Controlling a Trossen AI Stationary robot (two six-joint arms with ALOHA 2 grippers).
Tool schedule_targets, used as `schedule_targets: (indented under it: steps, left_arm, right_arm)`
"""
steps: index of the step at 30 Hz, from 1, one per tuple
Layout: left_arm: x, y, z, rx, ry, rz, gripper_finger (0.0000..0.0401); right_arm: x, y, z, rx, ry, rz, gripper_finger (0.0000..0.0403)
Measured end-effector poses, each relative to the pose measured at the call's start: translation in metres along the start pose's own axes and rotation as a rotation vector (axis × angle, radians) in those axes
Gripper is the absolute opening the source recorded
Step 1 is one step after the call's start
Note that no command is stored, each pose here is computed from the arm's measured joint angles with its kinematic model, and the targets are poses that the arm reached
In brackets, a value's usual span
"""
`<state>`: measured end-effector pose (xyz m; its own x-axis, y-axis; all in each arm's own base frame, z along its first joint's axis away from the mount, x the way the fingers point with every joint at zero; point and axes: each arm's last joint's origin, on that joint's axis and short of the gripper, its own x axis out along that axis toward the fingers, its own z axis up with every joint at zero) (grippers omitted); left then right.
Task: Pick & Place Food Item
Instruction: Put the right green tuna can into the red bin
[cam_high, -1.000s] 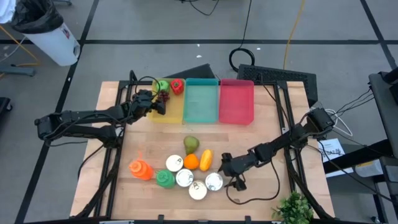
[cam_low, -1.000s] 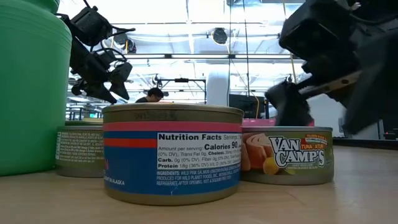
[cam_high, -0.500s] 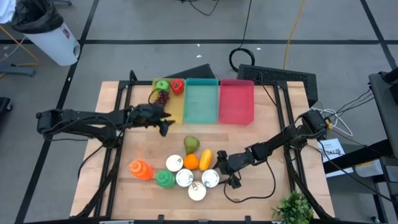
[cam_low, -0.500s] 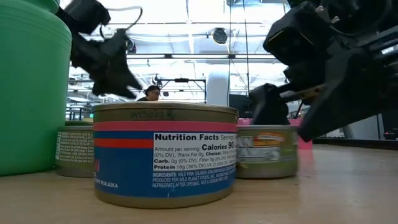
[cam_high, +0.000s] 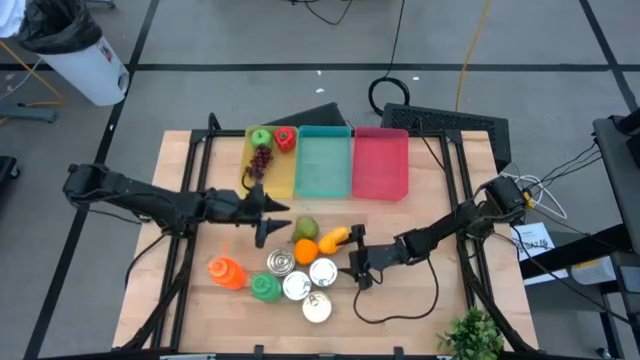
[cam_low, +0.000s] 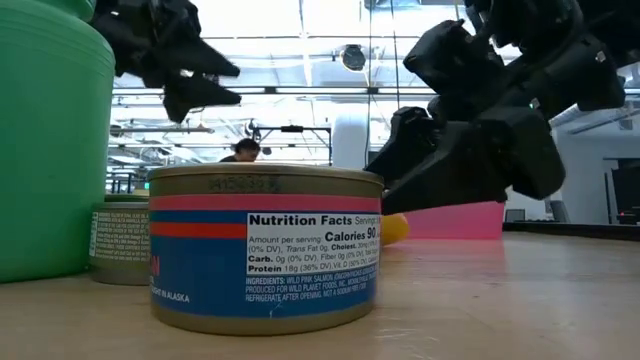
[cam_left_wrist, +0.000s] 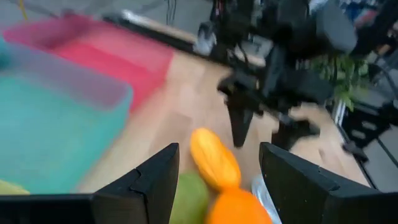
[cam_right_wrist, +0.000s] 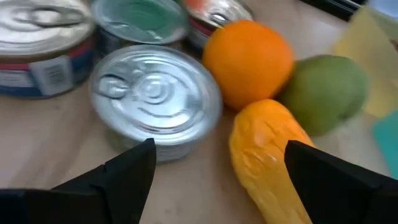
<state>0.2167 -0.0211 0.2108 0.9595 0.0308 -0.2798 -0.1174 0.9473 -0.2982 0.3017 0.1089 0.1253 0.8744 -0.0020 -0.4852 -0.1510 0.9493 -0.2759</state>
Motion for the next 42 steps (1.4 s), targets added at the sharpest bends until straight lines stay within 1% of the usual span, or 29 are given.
schedule_targets:
  steps: [2,6,8,10,14,20,23,24,27,29,31,33,36,40,42]
  left_arm:
    - [0.005,-0.008,-0.008,-0.006,0.032,-0.021,0.0227]
    - [0.021,-0.024,-0.018,0.035,0.110,-0.058,0.0227]
    - [0.032,-0.031,-0.020,0.063,0.135,-0.066,0.0227]
    - [0.040,-0.034,-0.021,0.083,0.155,-0.063,0.0227]
    - [0.057,-0.038,-0.021,0.077,0.181,-0.054,0.0227]
    - [0.079,-0.048,-0.027,0.039,0.281,-0.200,0.0227]
    - [0.086,-0.051,-0.031,0.016,0.320,-0.228,0.0227]
    - [0.089,-0.051,-0.032,0.016,0.326,-0.235,0.0227]
    - [0.093,-0.051,-0.036,0.025,0.345,-0.229,0.0227]
    - [0.095,-0.049,-0.037,0.025,0.346,-0.215,0.0227]
    - [0.096,-0.046,-0.037,0.025,0.338,-0.190,0.0227]
    - [0.097,-0.044,-0.036,0.021,0.324,-0.161,0.0227]
    - [0.097,-0.043,-0.035,0.021,0.318,-0.146,0.0227]
    - [0.097,-0.042,-0.035,0.028,0.313,-0.130,0.0227]
    - [0.097,-0.042,-0.035,0.028,0.312,-0.129,0.0227]
  right_arm:
    - [-0.001,0.003,0.004,-0.006,-0.040,0.043,0.0336]
    - [-0.002,0.006,0.012,0.009,-0.133,0.116,0.0336]
    - [-0.002,0.006,0.013,0.018,-0.140,0.142,0.0336]
    - [-0.002,0.007,0.010,0.010,-0.109,0.170,0.0335]
    - [-0.003,0.014,0.004,-0.059,-0.057,0.219,0.0321]
    - [-0.004,0.015,0.009,-0.187,-0.125,0.209,0.0285]
    - [-0.003,0.011,0.011,-0.219,-0.156,0.227,0.0267]
    - [0.000,0.008,0.009,-0.214,-0.163,0.227,0.0261]
    - [0.011,0.002,0.003,-0.180,-0.179,0.182,0.0247]
    - [0.018,-0.003,0.001,-0.115,-0.209,0.162,0.0238]
    - [0.026,-0.003,0.000,-0.059,-0.220,0.183,0.0227]
    - [0.028,-0.002,-0.005,-0.025,-0.194,0.199,0.0211]
    - [0.031,-0.001,-0.005,-0.012,-0.161,0.205,0.0176]
    - [0.023,-0.004,-0.004,-0.028,-0.081,0.213,0.0110]
    - [0.017,-0.007,-0.003,-0.045,-0.021,0.195,0.0074]
